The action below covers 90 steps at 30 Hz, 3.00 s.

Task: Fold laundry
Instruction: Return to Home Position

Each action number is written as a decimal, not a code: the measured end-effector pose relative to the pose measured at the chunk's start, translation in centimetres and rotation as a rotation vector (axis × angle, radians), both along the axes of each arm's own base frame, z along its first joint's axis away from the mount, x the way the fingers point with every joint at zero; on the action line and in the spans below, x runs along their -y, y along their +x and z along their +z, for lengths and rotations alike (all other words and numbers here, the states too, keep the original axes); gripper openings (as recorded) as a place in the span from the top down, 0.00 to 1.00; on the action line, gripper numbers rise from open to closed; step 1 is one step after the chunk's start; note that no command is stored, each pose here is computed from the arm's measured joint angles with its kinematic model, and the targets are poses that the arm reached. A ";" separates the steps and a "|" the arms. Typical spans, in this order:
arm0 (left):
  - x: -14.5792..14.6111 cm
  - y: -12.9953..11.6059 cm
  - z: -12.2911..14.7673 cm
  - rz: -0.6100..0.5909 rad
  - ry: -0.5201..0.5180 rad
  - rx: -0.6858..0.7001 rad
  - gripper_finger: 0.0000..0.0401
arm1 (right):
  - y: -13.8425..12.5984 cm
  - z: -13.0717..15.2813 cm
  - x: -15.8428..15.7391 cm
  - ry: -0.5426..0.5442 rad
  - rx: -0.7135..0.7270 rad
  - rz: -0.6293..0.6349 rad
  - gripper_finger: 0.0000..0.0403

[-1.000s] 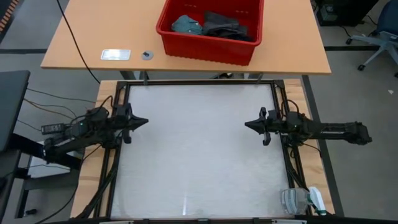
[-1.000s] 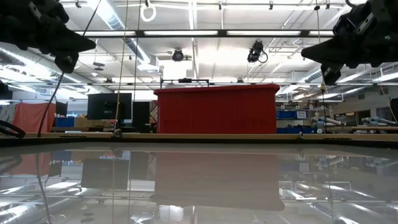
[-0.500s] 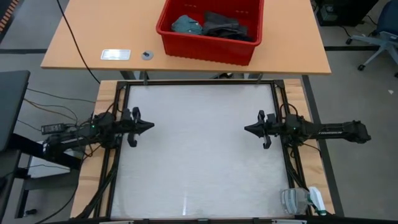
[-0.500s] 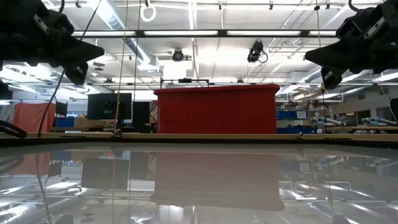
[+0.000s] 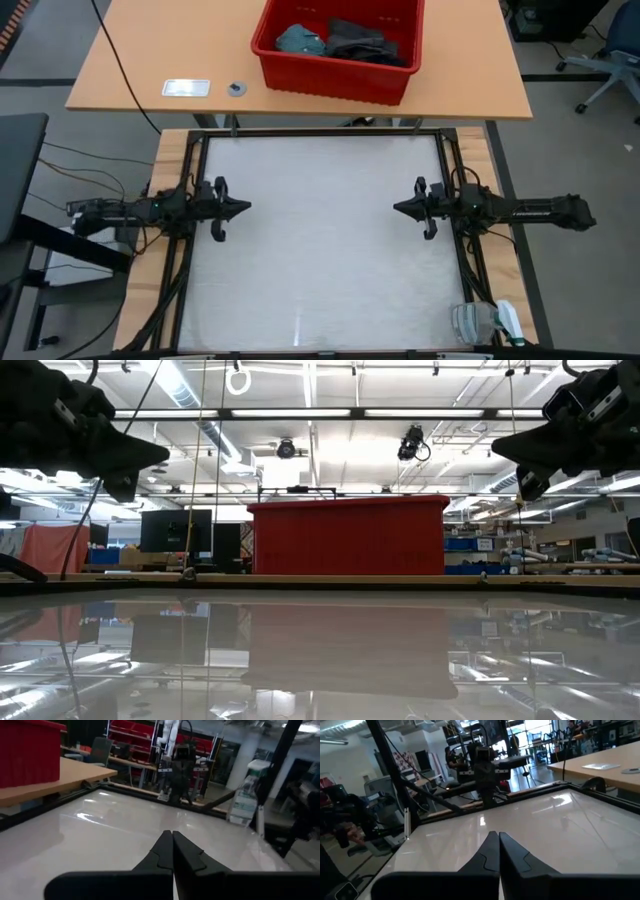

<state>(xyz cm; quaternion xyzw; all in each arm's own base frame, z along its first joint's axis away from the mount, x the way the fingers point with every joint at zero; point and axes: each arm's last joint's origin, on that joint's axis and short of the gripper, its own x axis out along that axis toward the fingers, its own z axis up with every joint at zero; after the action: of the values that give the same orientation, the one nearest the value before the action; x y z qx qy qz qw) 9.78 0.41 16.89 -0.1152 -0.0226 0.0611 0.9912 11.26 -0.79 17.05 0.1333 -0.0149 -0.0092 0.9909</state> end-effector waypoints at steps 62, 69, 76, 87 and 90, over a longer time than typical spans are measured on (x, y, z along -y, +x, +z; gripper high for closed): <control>0.0 0.0 -0.1 0.012 -0.117 0.013 0.94 | 0.0 -0.1 0.1 -0.001 -0.011 -0.019 0.92; 0.0 0.0 -0.1 0.013 -0.117 0.013 0.94 | 0.0 -0.1 0.1 -0.001 -0.011 -0.019 0.92; 0.0 0.0 -0.1 0.013 -0.117 0.013 0.94 | 0.0 -0.1 0.1 -0.001 -0.011 -0.019 0.92; 0.0 0.0 -0.1 0.012 -0.117 0.013 0.94 | 0.0 -0.1 0.1 -0.001 -0.011 -0.018 0.92; 0.0 0.0 -0.1 0.012 -0.117 0.012 0.94 | 0.0 -0.1 0.1 -0.001 -0.011 -0.018 0.92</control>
<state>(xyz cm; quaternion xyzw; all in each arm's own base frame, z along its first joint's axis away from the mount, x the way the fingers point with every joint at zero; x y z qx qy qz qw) 9.78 0.44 16.80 -0.1731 -0.0257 0.0677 0.9822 11.28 -0.91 16.96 0.1326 -0.0105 -0.0190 0.9909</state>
